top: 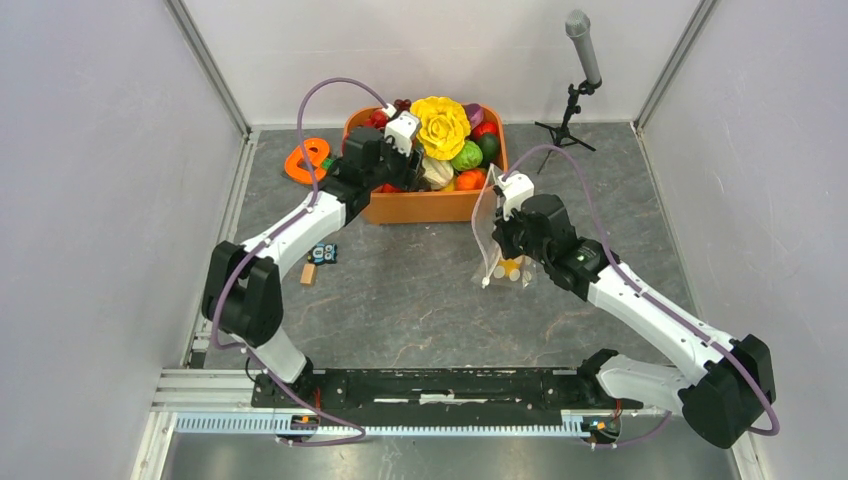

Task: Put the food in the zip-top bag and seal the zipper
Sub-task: Pick up the fake vegetable from the bin.

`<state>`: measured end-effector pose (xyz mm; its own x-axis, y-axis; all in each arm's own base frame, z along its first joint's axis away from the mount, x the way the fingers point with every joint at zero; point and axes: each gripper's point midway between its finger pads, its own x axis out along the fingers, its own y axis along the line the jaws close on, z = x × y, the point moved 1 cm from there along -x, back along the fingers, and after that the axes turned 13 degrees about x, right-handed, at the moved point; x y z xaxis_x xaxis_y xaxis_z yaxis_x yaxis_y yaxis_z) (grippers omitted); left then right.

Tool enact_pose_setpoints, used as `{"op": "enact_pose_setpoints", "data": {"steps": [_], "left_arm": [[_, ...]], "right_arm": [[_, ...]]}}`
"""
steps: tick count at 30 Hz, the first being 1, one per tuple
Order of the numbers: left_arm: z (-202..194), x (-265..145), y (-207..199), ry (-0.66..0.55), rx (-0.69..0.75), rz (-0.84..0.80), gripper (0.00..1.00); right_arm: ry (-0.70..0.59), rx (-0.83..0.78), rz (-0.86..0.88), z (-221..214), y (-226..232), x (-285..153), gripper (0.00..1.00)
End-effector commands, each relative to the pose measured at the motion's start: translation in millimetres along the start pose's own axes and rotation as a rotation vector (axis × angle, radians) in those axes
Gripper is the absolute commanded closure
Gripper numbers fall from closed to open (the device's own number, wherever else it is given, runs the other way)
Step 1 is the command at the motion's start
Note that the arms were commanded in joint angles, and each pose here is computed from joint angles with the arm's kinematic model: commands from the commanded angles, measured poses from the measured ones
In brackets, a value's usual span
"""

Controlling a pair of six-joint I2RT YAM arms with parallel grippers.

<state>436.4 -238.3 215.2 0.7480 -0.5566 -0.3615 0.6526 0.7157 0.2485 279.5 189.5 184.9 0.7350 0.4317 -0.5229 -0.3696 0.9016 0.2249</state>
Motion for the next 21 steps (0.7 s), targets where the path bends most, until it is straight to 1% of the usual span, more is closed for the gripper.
{"op": "enact_pose_setpoints", "data": {"steps": [1,5,6,9,10,12,13,16,19,21], "left_arm": [[19,7,17,-0.055,0.099,0.045,0.39],[14,10,20,-0.053,0.126,0.067,0.44],[14,11,20,-0.055,0.128,0.067,0.47],[14,11,20,-0.054,0.12,0.067,0.59],[15,10,21,-0.059,0.112,0.073,0.65],[19,5,21,-0.073,0.101,0.08,0.69],[23,1,21,-0.084,0.096,0.084,0.74],[41,-14,25,-0.156,0.08,0.12,0.83],[58,-32,30,-0.235,0.056,0.171,0.87],[71,-47,33,-0.299,0.028,0.199,0.88]], "right_arm": [[-0.051,0.019,0.032,13,7,-2,1.0],[-0.05,0.023,0.028,12,6,-1,1.0],[-0.048,0.025,0.029,12,6,-1,1.0],[-0.045,0.032,0.03,11,7,0,1.0],[-0.049,0.035,0.031,11,7,0,1.0],[-0.05,0.042,0.031,11,7,0,1.0],[-0.052,0.044,0.032,10,7,0,1.0],[-0.052,0.05,0.027,9,6,1,1.0],[-0.053,0.055,0.022,9,5,1,1.0],[-0.057,0.061,0.019,9,5,2,1.0]]}}
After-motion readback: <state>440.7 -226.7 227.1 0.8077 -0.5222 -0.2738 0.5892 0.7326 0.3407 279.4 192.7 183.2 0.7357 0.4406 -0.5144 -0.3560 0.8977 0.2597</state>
